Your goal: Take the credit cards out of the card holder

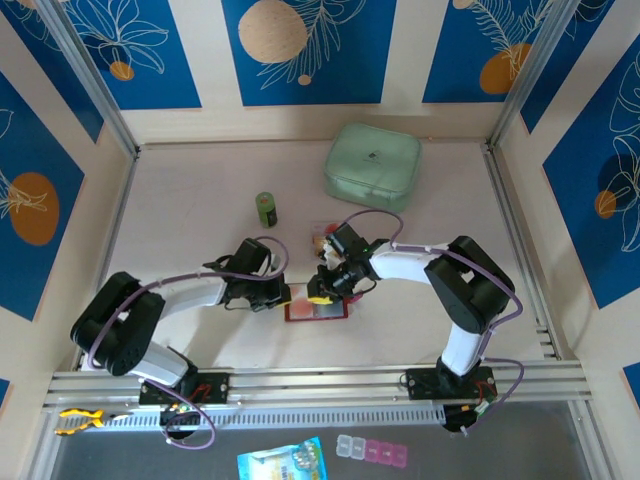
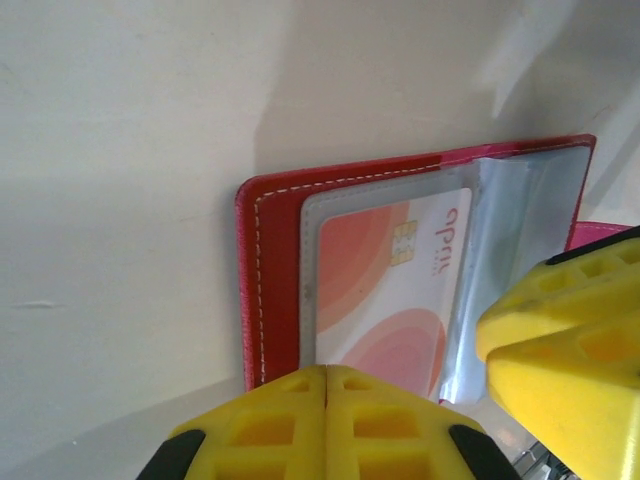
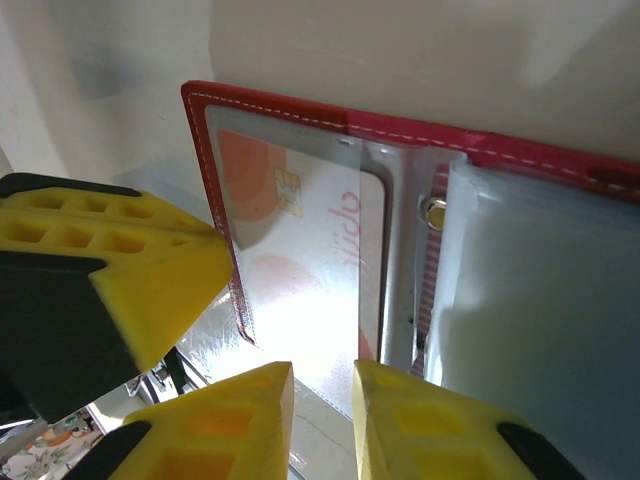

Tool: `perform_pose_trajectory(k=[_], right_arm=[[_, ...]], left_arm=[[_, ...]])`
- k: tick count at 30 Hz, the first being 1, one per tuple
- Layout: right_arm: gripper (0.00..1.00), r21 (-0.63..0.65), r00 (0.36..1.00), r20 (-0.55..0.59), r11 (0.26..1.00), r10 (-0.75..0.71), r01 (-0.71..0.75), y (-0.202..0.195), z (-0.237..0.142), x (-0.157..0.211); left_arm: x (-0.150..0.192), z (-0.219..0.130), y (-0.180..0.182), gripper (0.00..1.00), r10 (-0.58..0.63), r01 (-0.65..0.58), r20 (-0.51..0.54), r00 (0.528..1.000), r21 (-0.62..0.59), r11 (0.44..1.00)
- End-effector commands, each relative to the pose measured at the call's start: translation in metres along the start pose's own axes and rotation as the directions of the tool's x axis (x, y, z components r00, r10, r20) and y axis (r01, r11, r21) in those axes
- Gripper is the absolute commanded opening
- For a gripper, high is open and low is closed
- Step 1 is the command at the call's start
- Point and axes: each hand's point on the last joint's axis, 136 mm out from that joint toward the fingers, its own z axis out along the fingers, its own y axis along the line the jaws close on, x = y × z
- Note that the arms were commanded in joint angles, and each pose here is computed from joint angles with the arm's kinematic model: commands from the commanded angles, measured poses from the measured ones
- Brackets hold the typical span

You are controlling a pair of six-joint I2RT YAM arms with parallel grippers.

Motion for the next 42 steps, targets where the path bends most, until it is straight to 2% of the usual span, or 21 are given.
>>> perform_pose_trajectory(k=[1, 27, 42], right_arm=[[0.25, -0.001, 1.000, 0.004, 1.000, -0.009, 0.009, 0.007, 0.001, -0.005], [0.21, -0.005, 1.000, -0.014, 1.000, -0.006, 0.006, 0.005, 0.010, -0.008], [0.21, 0.007, 0.999, 0.037, 1.000, -0.015, 0.015, -0.002, -0.003, -0.004]], left_arm=[[0.003, 0.004, 0.013, 0.05, -0.007, 0.006, -0.014, 1.000, -0.036, 0.999], [0.007, 0.007, 0.021, 0.04, -0.020, 0.018, -0.033, 0.999, -0.062, 0.998], [0.009, 0.011, 0.025, 0.04, -0.024, 0.020, -0.053, 0.998, -0.076, 0.997]])
